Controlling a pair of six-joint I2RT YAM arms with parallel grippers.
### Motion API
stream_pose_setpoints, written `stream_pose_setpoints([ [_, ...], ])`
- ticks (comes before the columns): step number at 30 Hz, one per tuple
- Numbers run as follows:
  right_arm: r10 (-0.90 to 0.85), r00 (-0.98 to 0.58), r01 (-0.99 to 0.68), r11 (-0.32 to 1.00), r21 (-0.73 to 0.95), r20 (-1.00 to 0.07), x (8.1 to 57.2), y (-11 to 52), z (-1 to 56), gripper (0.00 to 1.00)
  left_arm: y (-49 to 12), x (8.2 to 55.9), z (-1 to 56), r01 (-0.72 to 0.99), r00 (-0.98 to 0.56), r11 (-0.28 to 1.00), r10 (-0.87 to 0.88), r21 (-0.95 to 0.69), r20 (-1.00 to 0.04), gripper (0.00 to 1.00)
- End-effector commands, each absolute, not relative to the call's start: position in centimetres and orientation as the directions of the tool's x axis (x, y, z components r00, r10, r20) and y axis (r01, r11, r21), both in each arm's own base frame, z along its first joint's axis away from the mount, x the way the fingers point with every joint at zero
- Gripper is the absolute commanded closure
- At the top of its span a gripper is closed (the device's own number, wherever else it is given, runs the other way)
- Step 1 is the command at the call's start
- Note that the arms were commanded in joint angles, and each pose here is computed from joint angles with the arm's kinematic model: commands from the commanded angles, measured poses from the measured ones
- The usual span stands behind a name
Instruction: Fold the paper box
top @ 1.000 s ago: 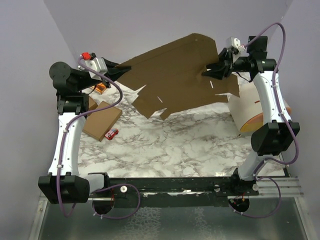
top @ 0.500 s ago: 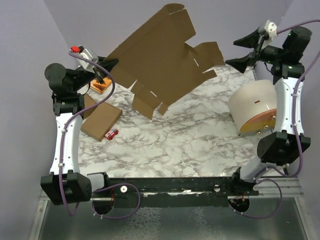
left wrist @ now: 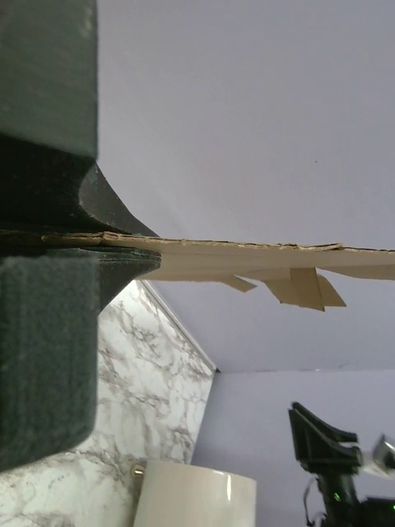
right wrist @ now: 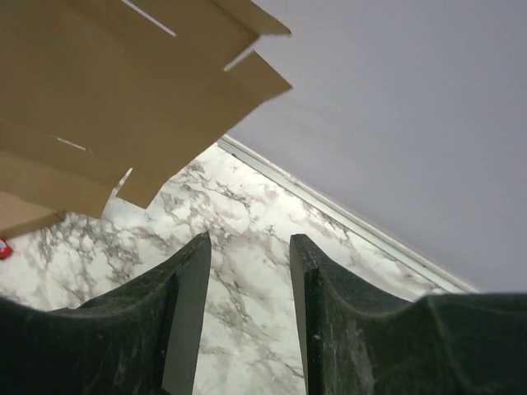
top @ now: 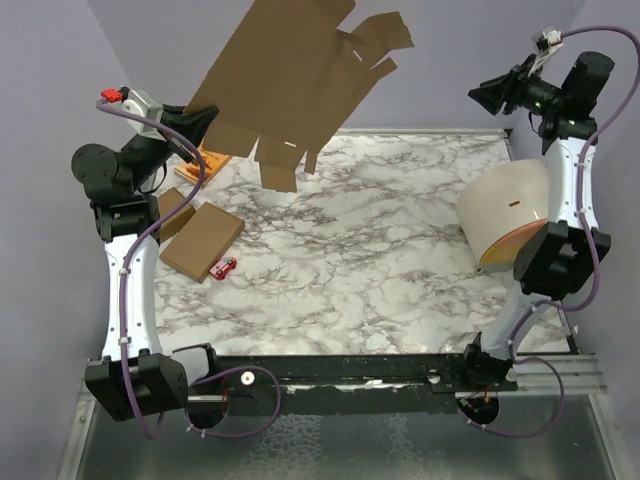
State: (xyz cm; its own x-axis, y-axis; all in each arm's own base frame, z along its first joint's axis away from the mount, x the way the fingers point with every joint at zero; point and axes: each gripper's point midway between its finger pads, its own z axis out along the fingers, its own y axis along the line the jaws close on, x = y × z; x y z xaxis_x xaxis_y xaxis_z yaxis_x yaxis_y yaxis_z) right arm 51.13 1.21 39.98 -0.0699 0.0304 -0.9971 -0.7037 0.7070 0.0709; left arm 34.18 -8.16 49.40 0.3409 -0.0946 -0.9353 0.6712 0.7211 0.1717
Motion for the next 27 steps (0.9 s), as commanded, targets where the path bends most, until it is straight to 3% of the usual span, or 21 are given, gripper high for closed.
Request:
stream_pose_setpoints([
  [1,0.123,-0.142,-0.677,0.712,0.187,-0.982,53.4,1.1,39.8,0.57,-9.0,31.1,53.7,0.683,0.442,0.693,-0.143,0.229,-0.886,1.00],
  [15,0.166,-0.049,-0.604,0.781,0.162,-0.985,56.4,-1.2,41.9,0.56,-9.9,29.3,55.4,0.717,0.464,0.650,-0.175,0.252,-0.868,1.00],
  [27,0.149,-0.082,-0.839,0.524,0.149,-0.985,52.1,2.8,41.0,0.56,-10.6,28.2,55.6,0.748,0.483,0.598,-0.195,0.287,-0.854,1.00],
])
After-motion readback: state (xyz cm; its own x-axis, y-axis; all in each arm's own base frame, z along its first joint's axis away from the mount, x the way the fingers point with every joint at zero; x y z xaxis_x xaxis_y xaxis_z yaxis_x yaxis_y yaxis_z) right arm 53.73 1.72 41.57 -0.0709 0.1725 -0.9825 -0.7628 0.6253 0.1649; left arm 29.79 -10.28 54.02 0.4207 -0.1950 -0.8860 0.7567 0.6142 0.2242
